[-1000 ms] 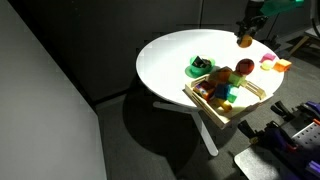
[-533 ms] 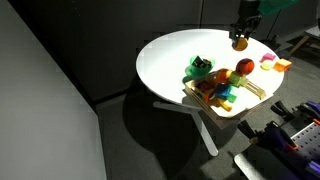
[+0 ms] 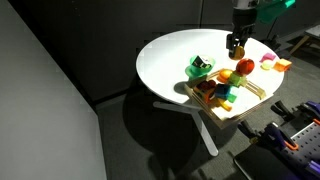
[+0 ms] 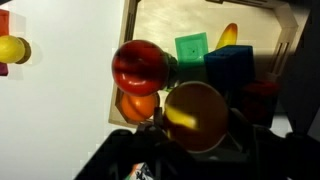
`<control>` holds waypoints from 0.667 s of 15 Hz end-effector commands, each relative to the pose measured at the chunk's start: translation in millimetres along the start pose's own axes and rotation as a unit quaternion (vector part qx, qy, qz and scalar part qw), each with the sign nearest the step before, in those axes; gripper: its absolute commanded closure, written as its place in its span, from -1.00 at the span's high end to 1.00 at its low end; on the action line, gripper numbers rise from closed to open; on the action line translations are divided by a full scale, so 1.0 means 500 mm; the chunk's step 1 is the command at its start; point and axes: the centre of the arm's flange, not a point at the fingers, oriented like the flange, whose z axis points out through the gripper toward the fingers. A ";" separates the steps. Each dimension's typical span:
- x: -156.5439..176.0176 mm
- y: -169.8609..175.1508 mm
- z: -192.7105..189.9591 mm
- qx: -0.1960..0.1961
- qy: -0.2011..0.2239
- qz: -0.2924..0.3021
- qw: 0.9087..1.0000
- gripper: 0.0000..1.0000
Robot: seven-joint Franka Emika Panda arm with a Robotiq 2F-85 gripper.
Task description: Pick up the yellow fruit closer to the center of the table and put it in the crate
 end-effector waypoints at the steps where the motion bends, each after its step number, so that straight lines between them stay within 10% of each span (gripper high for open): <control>1: -0.019 -0.040 0.020 0.005 0.003 -0.030 1.000 -0.19; 10: -0.021 -0.088 0.095 0.007 0.032 -0.048 0.998 -0.19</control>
